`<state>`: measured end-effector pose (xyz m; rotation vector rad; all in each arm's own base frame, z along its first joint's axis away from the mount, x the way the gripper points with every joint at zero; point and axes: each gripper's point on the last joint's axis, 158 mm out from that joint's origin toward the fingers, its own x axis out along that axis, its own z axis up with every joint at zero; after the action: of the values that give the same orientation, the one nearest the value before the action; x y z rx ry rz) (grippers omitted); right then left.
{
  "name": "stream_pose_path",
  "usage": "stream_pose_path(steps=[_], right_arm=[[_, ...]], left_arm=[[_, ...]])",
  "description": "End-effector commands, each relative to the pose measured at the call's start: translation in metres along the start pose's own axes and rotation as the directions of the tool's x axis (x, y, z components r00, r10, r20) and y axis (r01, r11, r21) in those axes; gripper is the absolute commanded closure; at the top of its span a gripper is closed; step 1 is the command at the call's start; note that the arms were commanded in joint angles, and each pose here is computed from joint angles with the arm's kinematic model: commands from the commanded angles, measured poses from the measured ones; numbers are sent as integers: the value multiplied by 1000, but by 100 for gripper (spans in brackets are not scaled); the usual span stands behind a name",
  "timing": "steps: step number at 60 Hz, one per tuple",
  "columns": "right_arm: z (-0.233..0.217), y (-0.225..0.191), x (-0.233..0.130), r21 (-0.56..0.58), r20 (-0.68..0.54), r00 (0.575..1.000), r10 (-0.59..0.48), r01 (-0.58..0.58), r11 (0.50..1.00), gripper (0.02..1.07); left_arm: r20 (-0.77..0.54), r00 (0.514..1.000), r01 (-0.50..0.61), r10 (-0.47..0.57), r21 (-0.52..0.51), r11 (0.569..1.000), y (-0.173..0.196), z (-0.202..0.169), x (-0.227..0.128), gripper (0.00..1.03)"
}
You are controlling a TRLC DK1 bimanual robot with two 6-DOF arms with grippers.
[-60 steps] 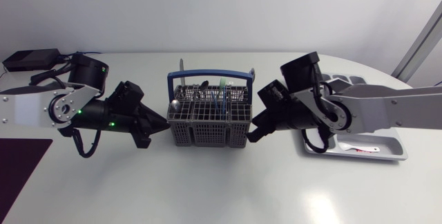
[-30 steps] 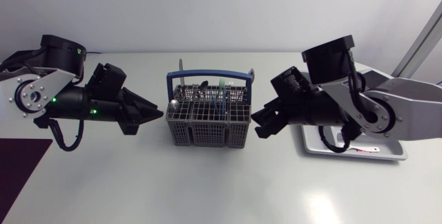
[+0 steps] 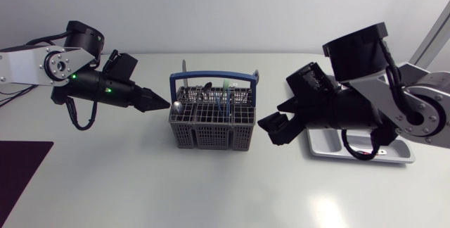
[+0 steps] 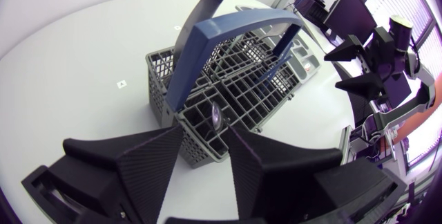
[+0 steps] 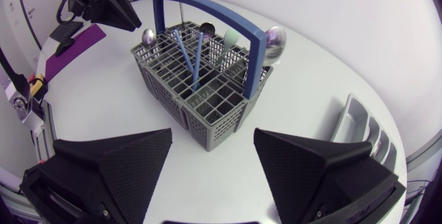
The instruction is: Unload the cutlery basket into the drawer organizer.
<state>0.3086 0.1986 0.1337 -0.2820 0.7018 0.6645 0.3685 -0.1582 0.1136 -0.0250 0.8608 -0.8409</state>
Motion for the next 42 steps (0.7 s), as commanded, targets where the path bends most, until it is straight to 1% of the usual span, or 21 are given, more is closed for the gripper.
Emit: stream_pose_path(steps=[1, 24, 32, 42], right_arm=[[11, 4, -6, 20, 19, 1000, 8, -9, 1000, 20], [12, 5, -10, 18, 22, 1000, 9, -9, 1000, 20], [11, 5, -11, 18, 24, 1000, 8, -9, 1000, 20], [8, 6, -11, 17, 21, 1000, 9, -9, 1000, 20]], left_arm=[[-11, 1000, 25, -25, -35, 999, -5, 5, 6, 38], [-43, 997, 58, -60, -39, 998, -13, 7, 25, 39], [-52, 996, 67, -69, -40, 997, -15, 8, 31, 59], [-69, 995, 71, -74, -52, 996, -13, 2, 37, 68]])
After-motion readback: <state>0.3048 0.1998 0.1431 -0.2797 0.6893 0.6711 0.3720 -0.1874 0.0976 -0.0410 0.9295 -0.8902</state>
